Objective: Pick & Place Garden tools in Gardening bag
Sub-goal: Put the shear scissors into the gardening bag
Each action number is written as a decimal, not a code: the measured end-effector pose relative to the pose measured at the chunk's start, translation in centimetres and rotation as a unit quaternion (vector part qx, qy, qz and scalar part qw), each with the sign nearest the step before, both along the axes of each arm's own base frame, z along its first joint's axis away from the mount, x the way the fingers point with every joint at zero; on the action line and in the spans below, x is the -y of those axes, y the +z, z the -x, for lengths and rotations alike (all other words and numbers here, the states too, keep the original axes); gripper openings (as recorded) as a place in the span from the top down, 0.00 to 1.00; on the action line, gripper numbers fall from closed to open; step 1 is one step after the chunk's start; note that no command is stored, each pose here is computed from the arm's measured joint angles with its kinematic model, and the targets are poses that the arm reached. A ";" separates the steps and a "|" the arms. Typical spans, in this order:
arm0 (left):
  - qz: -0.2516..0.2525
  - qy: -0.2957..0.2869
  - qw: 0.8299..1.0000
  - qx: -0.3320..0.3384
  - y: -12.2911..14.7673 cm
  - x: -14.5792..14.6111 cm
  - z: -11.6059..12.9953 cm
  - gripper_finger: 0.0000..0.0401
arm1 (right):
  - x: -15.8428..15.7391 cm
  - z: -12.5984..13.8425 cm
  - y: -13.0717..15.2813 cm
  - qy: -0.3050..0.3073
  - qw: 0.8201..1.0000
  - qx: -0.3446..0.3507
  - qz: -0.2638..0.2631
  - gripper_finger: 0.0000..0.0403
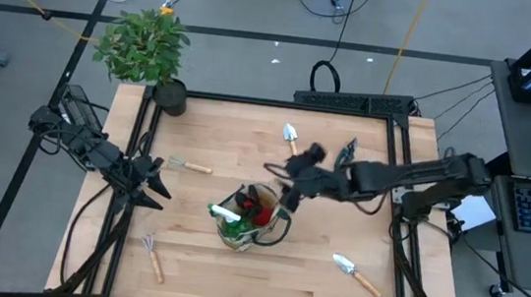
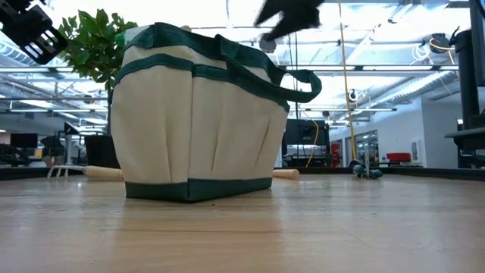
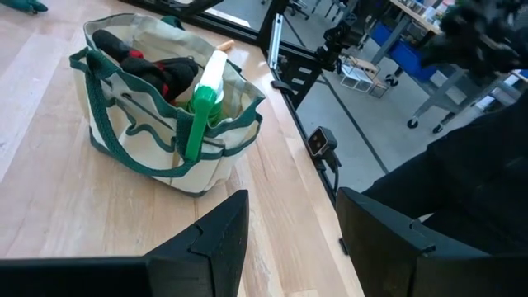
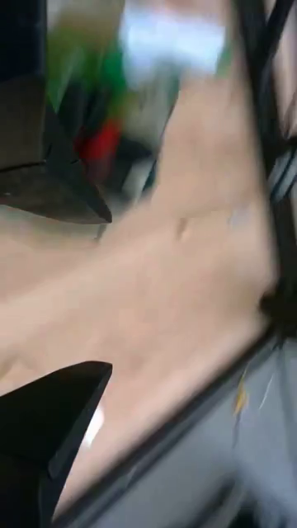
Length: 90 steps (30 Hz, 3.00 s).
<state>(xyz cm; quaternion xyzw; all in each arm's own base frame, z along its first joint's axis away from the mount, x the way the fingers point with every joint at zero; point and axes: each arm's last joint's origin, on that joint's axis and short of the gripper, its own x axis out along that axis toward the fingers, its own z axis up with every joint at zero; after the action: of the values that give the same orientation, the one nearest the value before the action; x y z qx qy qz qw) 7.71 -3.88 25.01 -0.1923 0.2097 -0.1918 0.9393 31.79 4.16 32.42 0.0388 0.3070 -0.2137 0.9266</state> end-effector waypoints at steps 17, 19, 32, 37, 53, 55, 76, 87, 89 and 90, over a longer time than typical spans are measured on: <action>-0.005 0.044 0.999 0.003 0.0 -0.2 -0.1 0.53 | 6.9 4.5 -1.2 -0.229 0.962 -0.145 -0.012 0.33; -0.003 0.050 0.999 0.002 0.0 -0.3 -0.1 0.53 | 7.4 4.6 -1.2 -0.223 0.963 -0.154 -0.006 0.33; 0.008 0.072 0.997 -0.002 0.0 -0.3 -0.2 0.53 | 9.8 4.9 -1.3 -0.111 0.960 -0.253 0.052 0.33; 0.008 0.072 0.997 -0.002 0.0 -0.3 -0.2 0.53 | 10.6 5.0 -1.3 -0.060 0.950 -0.292 0.094 0.33; 0.001 0.069 0.998 0.001 0.0 -0.3 -0.2 0.53 | 13.4 4.9 -1.0 0.060 0.932 -0.322 0.154 0.34; 0.001 0.069 0.998 0.001 0.0 -0.3 -0.2 0.53 | 13.7 4.9 -1.0 0.089 0.933 -0.317 0.146 0.34; -0.022 0.061 0.998 0.010 0.0 -0.3 -0.2 0.53 | 17.0 6.5 -1.7 0.226 0.895 -0.356 0.146 0.34; -0.021 0.061 0.998 0.010 0.0 -0.3 -0.2 0.53 | 16.1 8.0 -9.0 0.312 0.830 -0.442 0.136 0.34; -0.021 0.061 0.998 0.010 0.0 -0.3 -0.2 0.53 | 15.9 8.2 -10.2 0.313 0.817 -0.459 0.151 0.34; -0.021 0.061 0.998 0.010 0.0 -0.3 -0.2 0.53 | 15.8 8.4 -10.9 0.312 0.809 -0.471 0.160 0.34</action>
<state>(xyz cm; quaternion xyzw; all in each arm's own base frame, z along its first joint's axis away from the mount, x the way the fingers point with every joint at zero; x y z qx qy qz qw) 7.87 -3.53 25.02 -0.1832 0.1922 -0.1318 0.9551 23.40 -11.64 21.56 -0.3137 0.6625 0.0490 0.6784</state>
